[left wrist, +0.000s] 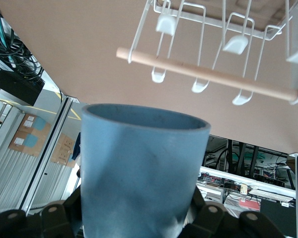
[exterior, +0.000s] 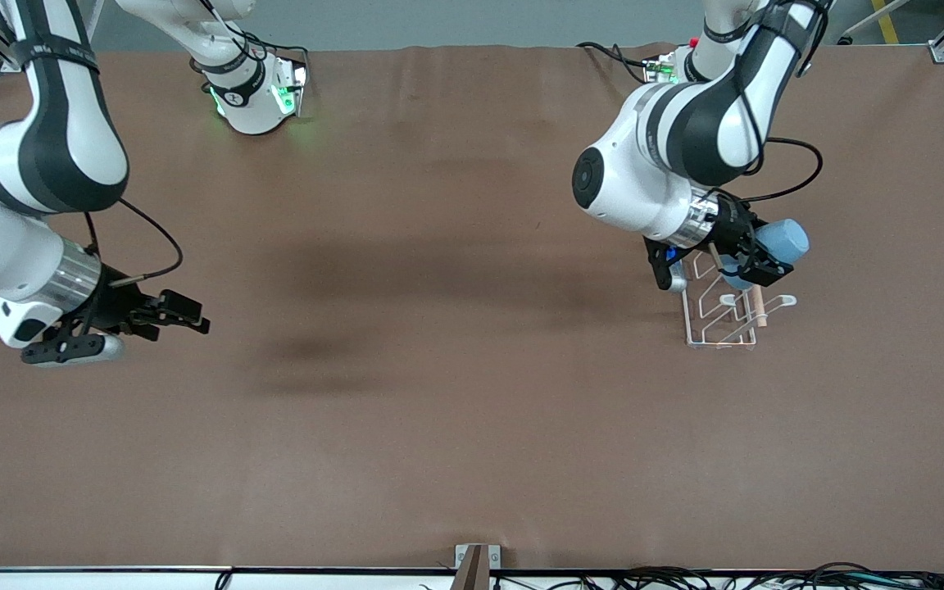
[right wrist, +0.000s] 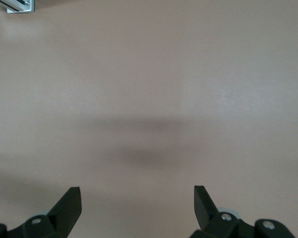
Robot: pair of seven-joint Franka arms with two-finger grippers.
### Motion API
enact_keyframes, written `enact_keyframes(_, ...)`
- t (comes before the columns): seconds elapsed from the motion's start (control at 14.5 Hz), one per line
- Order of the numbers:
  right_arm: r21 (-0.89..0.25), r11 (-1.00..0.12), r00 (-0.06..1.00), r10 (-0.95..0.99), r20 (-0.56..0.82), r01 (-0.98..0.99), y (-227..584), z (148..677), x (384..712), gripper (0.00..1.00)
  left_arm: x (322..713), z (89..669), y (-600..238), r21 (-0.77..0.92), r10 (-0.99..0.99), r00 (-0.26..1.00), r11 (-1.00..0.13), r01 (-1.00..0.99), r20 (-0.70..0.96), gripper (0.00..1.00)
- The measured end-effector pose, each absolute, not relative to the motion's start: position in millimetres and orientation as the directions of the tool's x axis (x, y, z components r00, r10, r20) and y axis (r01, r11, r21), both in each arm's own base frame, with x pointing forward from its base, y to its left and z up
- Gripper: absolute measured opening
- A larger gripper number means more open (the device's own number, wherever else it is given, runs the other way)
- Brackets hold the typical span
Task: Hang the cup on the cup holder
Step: 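Carry the cup with the left gripper to the rack while the right gripper retracts, then lower the cup onto a rack hook with the left gripper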
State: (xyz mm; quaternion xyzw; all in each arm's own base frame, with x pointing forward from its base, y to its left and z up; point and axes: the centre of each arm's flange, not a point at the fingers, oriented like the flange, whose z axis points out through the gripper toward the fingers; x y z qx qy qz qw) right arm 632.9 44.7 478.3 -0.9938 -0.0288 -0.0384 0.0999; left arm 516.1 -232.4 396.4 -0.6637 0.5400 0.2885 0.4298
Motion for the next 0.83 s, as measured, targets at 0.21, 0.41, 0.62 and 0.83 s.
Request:
enact_keyframes(0.21,-0.063,-0.994,0.992,0.088,0.087,0.093,27.1,549.4,634.9,1.00,508.0,366.2,-235.7,-0.282,-0.420,0.248,0.021,-0.959,-0.873,0.79)
enact_keyframes(0.41,-0.036,-0.998,0.997,0.045,0.058,0.047,-3.3,601.8,624.3,1.00,508.2,335.6,-241.1,-0.271,-0.376,0.227,0.069,-0.960,-0.898,0.79)
enact_keyframes(0.62,-0.030,-1.000,1.000,0.005,0.015,0.005,-26.5,632.2,599.9,1.00,516.5,311.7,-226.5,-0.252,-0.338,0.216,0.065,-0.965,-0.916,0.79)
enact_keyframes(0.83,-0.028,-0.999,0.999,-0.028,0.032,-0.027,-42.3,663.1,565.5,1.00,521.9,302.4,-213.1,-0.237,-0.324,0.210,0.045,-0.970,-0.922,0.79)
